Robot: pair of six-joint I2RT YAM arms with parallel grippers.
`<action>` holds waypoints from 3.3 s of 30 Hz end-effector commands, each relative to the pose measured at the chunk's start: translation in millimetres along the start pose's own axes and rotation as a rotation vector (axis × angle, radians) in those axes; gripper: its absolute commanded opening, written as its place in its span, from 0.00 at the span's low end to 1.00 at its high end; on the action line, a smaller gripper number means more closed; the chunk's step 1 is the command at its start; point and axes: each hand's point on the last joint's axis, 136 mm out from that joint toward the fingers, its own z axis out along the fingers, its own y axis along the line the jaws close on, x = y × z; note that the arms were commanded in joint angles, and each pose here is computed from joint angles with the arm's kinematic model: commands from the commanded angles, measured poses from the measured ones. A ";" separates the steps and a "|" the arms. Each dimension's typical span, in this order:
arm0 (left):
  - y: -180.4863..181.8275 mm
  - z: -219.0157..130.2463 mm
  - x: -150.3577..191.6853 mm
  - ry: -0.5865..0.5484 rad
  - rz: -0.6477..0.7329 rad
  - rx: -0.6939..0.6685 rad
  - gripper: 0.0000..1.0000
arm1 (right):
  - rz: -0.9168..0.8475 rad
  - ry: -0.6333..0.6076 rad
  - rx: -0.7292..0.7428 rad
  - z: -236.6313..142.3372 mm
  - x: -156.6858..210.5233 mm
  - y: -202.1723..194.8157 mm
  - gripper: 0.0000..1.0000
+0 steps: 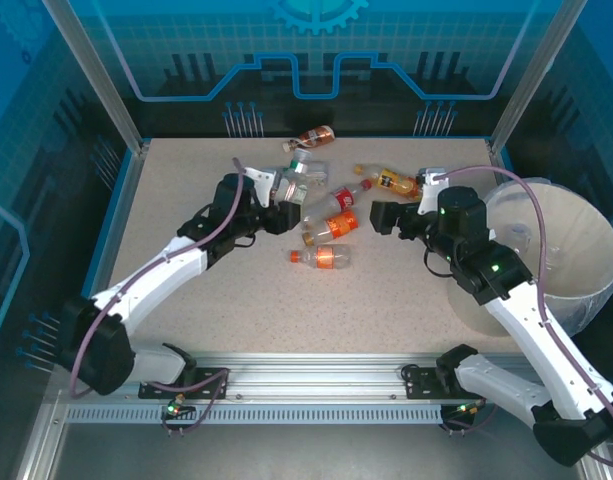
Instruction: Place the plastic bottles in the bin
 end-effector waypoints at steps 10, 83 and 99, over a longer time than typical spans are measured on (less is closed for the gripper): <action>-124.7 -51.8 -34.8 -0.061 -0.160 0.591 0.39 | -0.086 0.044 -0.523 1.8 -5.7 93.7 1.00; -28.8 -18.4 -15.3 -0.128 -0.217 -0.046 0.99 | 0.104 -0.086 1.009 -200.3 -58.4 -183.8 0.33; -1.7 -19.3 -2.4 -0.047 -0.254 -0.187 0.99 | 0.382 0.430 1.024 -165.8 34.1 -244.0 0.41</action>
